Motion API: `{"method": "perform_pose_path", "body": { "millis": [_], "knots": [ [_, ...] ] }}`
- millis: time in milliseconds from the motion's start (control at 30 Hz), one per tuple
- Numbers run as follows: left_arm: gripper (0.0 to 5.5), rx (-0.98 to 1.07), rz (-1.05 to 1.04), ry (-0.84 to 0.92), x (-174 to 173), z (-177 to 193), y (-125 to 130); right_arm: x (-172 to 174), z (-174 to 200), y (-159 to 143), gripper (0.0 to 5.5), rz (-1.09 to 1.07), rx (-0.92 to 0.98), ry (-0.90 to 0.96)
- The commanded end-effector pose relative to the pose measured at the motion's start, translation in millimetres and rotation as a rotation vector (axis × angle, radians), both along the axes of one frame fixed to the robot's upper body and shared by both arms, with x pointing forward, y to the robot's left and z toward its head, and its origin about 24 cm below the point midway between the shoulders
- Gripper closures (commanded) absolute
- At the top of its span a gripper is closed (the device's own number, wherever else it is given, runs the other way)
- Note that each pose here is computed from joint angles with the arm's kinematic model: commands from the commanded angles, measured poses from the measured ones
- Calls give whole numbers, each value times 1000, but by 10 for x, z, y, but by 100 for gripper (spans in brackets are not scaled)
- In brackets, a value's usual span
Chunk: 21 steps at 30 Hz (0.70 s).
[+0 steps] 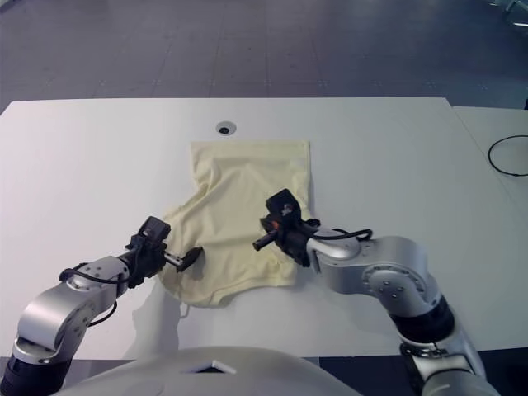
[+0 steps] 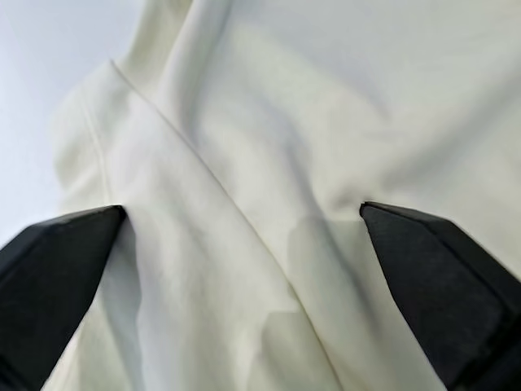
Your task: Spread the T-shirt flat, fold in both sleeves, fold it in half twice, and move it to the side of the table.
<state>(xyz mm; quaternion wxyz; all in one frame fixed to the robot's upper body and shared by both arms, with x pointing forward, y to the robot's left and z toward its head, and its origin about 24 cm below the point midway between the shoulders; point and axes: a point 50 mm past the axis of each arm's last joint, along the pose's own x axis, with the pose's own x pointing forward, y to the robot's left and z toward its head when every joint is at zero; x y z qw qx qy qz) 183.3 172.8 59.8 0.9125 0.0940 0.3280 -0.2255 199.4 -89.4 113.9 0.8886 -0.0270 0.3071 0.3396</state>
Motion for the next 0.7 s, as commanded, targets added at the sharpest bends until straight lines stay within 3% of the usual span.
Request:
{"method": "perform_pose_path", "body": {
  "millis": [33, 167, 400, 600, 700],
  "knots": [
    [10, 32, 3, 76, -26, -116, 37, 3, -44, 214, 549, 45, 187, 114],
    [10, 26, -2, 79, -25, -125, 10, 90, -160, 363, 549, 52, 218, 173],
    [10, 22, -2, 78, -16, -131, -9, 125, -150, 414, 440, 91, 246, 179],
    [10, 14, 13, 82, -57, -146, -25, 161, 146, 198, 348, 80, 332, 105],
    [10, 13, 19, 82, -61, -146, -21, 148, 316, -62, 300, 29, 366, 59]
  ]
}}
